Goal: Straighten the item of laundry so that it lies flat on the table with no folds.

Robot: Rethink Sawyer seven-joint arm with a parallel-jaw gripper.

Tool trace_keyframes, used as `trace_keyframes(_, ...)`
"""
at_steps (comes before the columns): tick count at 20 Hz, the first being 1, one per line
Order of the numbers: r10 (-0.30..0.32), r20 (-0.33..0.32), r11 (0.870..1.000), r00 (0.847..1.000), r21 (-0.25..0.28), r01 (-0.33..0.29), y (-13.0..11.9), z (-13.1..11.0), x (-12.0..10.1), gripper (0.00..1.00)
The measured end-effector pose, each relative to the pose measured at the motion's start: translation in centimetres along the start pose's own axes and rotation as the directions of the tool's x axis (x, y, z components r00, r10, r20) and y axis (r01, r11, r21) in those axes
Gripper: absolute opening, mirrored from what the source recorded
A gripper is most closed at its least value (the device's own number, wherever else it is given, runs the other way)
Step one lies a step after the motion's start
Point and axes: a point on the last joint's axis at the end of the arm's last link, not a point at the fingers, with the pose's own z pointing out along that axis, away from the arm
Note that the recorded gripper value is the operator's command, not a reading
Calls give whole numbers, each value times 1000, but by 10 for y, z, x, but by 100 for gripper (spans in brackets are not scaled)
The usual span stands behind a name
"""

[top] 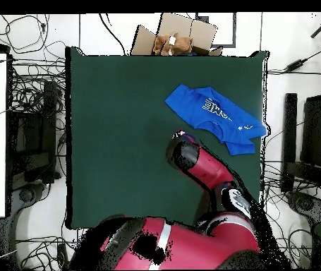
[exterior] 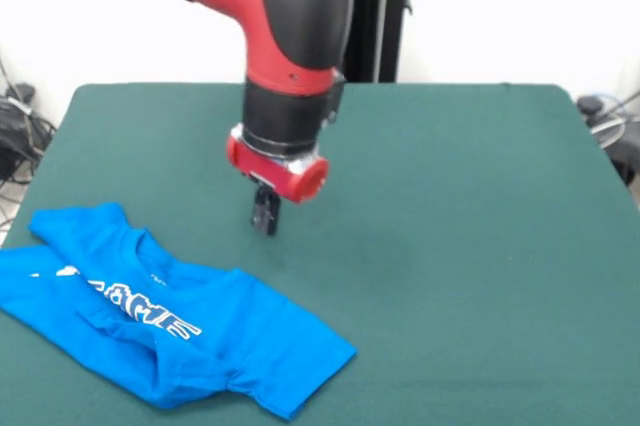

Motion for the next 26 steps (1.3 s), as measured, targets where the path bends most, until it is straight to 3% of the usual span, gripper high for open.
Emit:
trace_keyframes(6, -20, -69, 999, 997, 44, 23, -33, -30, -18, 0)
trace_keyframes(11, -23, -98, 997, 995, 71, 30, -68, -52, -52, 0)
trace_keyframes(14, -29, -95, 996, 995, 85, 37, -81, -59, -71, 0)
trace_keyframes(15, -34, -93, 995, 995, 94, 43, -89, -65, -88, 0)
trace_keyframes(19, -40, -88, 994, 995, 98, 49, -96, -70, -110, 0)
trace_keyframes(20, -47, -74, 993, 996, 102, 55, -99, -72, -127, 0)
trace_keyframes(26, -89, -2, 988, 996, 123, 89, -104, -59, -172, 0)
